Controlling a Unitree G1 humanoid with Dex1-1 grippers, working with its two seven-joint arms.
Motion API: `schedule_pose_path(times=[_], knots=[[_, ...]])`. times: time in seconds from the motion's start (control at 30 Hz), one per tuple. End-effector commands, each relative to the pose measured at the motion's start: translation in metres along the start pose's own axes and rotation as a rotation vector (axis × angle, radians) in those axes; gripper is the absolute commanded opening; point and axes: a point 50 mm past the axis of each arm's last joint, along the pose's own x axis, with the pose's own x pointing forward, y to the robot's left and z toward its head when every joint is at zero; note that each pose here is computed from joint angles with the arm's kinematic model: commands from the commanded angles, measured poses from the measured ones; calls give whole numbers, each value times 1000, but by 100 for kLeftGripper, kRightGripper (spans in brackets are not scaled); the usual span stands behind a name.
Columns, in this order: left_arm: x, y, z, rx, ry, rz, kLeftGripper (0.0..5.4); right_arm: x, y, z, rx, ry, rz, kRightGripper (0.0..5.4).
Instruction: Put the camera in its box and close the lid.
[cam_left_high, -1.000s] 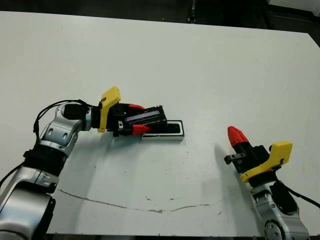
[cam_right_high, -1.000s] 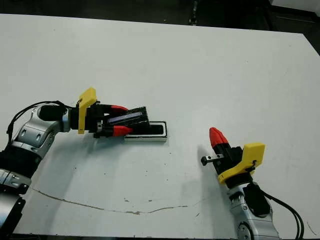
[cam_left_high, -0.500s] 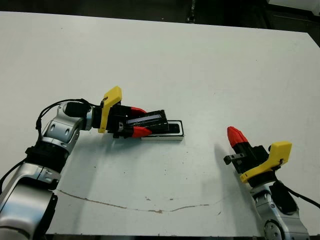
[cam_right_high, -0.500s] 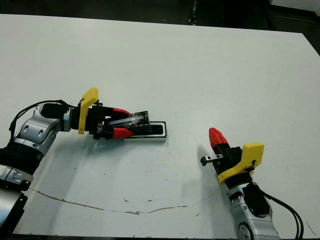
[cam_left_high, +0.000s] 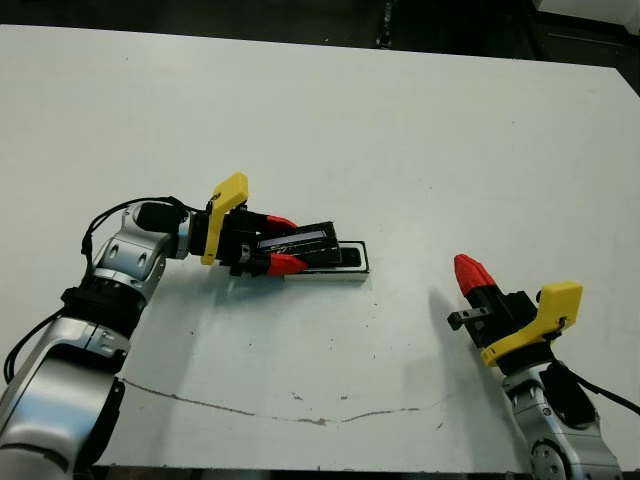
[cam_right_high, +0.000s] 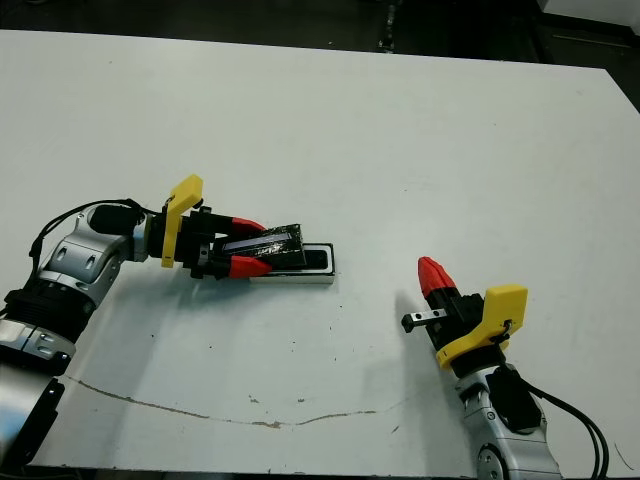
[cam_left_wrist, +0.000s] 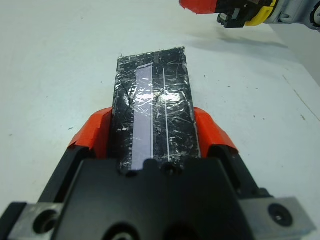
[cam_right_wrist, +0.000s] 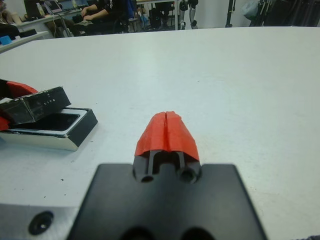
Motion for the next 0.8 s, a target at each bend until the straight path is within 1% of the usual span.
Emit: schedule_pose_path(times=[0.03, 0.2, 0.33, 0.57, 0.77, 0.8], knots=[[22, -18, -34, -86, 98, -82, 312, -2, -3, 1, 3, 10, -5, 0], [25, -22, -35, -62, 79, -97, 312, -2, -4, 1, -10, 4, -1, 0], [25, -24, -35, -67, 64, -103, 312, -2, -4, 1, -12, 12, -10, 0], [24, -27, -35, -42, 56, -88, 312, -2, -4, 1, -10, 9, -6, 0], [31, -25, -37, -19, 87, 12, 312, -2, -4, 1, -12, 11, -8, 0], [34, -24, -37, 6, 103, 41, 312, -2, -4, 1, -11, 11, -8, 0]])
